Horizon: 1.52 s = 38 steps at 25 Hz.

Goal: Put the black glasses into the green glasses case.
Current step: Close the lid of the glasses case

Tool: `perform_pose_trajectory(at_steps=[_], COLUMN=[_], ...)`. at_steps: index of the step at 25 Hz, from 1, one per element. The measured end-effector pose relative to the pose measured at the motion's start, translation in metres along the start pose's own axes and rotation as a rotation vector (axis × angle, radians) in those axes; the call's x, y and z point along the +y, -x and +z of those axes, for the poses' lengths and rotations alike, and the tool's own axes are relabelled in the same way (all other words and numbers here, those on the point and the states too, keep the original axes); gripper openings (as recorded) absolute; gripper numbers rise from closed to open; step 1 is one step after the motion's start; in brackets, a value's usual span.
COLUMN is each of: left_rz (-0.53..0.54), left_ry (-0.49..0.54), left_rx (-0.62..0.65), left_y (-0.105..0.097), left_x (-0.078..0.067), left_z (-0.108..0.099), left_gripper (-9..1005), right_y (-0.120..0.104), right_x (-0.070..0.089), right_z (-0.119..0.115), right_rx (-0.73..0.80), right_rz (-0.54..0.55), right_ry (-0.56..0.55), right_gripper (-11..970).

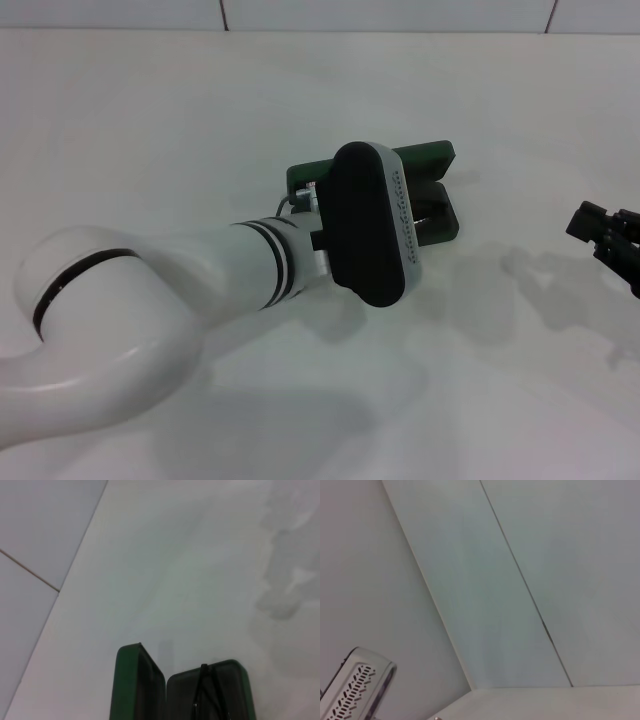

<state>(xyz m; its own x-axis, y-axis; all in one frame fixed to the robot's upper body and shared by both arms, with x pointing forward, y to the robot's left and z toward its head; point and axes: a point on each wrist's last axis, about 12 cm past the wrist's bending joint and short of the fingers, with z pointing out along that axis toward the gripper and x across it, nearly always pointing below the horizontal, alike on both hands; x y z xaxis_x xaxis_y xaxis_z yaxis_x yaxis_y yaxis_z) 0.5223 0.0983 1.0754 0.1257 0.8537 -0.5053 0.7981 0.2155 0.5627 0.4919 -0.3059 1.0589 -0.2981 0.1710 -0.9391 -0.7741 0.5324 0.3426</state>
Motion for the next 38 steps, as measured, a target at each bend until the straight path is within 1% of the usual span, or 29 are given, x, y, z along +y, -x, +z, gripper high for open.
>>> perform_pose_trajectory(at_steps=[7, 13, 15, 18, 22, 24, 25, 28, 30, 31, 32, 33, 34, 35, 37, 38], left_rz=[0.0, -0.004, -0.015, -0.052, -0.167, -0.235, -0.276, -0.353, -0.379, -0.391, -0.402, -0.412, -0.421, -0.442, -0.448, -0.461], left_ry=[-0.005, -0.024, -0.017, 0.008, 0.087, 0.134, 0.158, 0.172, 0.141, 0.106, 0.05, 0.02, -0.016, -0.092, -0.111, -0.142], left_rx=[-0.019, -0.011, -0.023, -0.039, -0.062, -0.076, -0.087, -0.106, -0.107, -0.108, -0.119, -0.129, -0.146, -0.208, -0.232, -0.274], left_y=[0.009, 0.014, 0.018, 0.021, 0.017, 0.013, 0.01, 0.005, 0.004, 0.004, 0.007, 0.007, 0.009, 0.008, 0.008, 0.007], left_x=[0.001, 0.003, 0.005, 0.013, 0.035, 0.053, 0.064, 0.087, 0.096, 0.099, 0.102, 0.103, 0.106, 0.111, 0.113, 0.116], left_z=[-0.006, -0.01, -0.012, -0.017, -0.029, -0.034, -0.037, -0.036, -0.032, -0.029, -0.028, -0.028, -0.029, -0.034, -0.036, -0.038], left_gripper=[166, 167, 167, 167, 166, 165, 165, 165, 166, 166, 166, 166, 167, 167, 167, 168], right_y=[0.0, 0.0, -0.001, -0.002, -0.002, -0.002, -0.002, -0.003, -0.004, -0.004, -0.005, -0.005, -0.005, -0.006, -0.006, -0.006], right_x=[0.0, 0.0, 0.0, 0.001, 0.001, 0.001, 0.001, 0.002, 0.002, 0.002, 0.003, 0.003, 0.003, 0.003, 0.003, 0.003], right_z=[-0.001, -0.002, -0.003, -0.006, -0.007, -0.007, -0.007, -0.008, -0.008, -0.009, -0.01, -0.011, -0.011, -0.011, -0.011, -0.011], right_rx=[-0.003, -0.004, -0.005, -0.004, -0.004, -0.005, -0.005, -0.004, -0.003, -0.002, -0.002, -0.002, -0.002, -0.002, -0.002, -0.002], right_rz=[0.0, 0.0, 0.002, 0.004, -0.002, -0.005, -0.006, -0.007, -0.008, -0.01, -0.01, -0.01, -0.01, -0.009, -0.009, -0.008], right_ry=[-0.005, -0.005, -0.006, -0.012, -0.012, -0.012, -0.011, -0.008, -0.009, -0.011, -0.013, -0.015, -0.016, -0.017, -0.017, -0.018], right_gripper=[205, 207, 207, 208, 209, 209, 210, 210, 211, 211, 211, 212, 212, 212, 213, 213])
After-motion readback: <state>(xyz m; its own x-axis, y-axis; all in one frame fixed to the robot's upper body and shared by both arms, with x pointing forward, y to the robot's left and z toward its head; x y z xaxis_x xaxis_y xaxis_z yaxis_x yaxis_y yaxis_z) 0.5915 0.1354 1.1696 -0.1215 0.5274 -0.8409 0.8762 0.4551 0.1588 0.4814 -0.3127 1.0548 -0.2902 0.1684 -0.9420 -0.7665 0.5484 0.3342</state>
